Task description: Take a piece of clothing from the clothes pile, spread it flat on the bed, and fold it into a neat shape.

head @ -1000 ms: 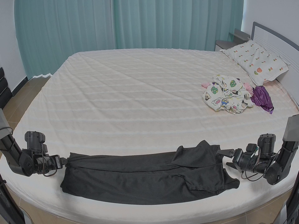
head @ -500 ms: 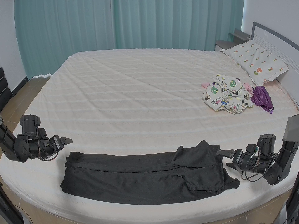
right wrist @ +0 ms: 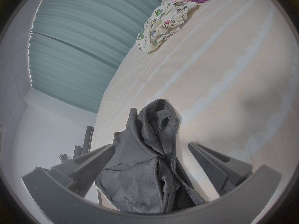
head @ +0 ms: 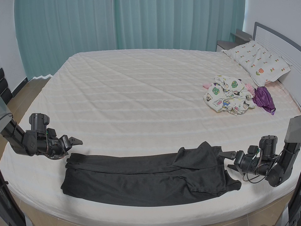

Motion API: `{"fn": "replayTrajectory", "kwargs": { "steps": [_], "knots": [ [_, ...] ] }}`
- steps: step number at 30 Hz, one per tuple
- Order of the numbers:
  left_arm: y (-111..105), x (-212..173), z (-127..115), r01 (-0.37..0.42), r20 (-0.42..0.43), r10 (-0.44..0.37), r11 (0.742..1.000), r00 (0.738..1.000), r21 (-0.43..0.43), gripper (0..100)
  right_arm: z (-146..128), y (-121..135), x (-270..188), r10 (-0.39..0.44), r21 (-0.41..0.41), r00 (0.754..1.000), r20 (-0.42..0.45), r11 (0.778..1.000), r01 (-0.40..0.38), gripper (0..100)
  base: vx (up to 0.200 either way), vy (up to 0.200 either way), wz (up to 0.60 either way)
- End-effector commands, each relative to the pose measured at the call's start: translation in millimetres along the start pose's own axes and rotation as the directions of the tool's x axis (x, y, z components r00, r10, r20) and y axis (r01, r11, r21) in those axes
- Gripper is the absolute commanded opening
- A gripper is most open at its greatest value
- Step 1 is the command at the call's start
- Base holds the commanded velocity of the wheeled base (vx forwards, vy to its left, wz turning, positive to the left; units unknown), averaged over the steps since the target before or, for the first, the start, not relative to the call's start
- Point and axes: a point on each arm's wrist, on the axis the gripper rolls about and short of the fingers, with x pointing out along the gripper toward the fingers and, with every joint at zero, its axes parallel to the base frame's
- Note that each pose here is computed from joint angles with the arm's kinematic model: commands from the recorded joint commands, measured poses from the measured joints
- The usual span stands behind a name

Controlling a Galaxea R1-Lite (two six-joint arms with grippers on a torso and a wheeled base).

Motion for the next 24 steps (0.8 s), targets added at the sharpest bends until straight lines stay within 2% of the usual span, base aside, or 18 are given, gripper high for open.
{"fn": "replayTrajectory", "kwargs": {
  "steps": [1,8,9,16,24],
  "knots": [
    [3.7,14.5,-7.3,-0.011,-0.048,0.01,1.0,0.999,-0.006,100,-0.5,-1.5,1.1,-0.004,0.003,1.0,-0.003,1.0,0.004,100,0.0,0.0,0.0],
    [-1.6,14.4,-11.0,-0.001,-0.057,0.001,1.0,0.998,0.007,100,0.3,-2.3,0.6,-0.006,0.005,1.0,0.0,1.0,0.006,100,0.0,0.0,0.0],
    [-2.3,14.2,-11.0,0.001,-0.056,0.0,1.0,0.998,0.008,0,0.3,-2.3,0.6,-0.006,0.005,1.0,0.0,1.0,0.006,100,0.0,0.0,0.0],
    [0.3,14.7,-10.7,-0.011,-0.054,0.011,1.0,0.998,0.004,0,0.3,-2.3,0.6,-0.006,0.005,1.0,0.0,1.0,0.006,100,0.0,0.0,0.0],
    [3.0,7.9,-2.1,-0.017,-0.012,0.017,1.0,1.0,-0.012,0,0.4,-0.4,1.7,0.0,0.0,1.0,0.0,1.0,0.0,100,0.0,0.0,0.0]
  ]
}}
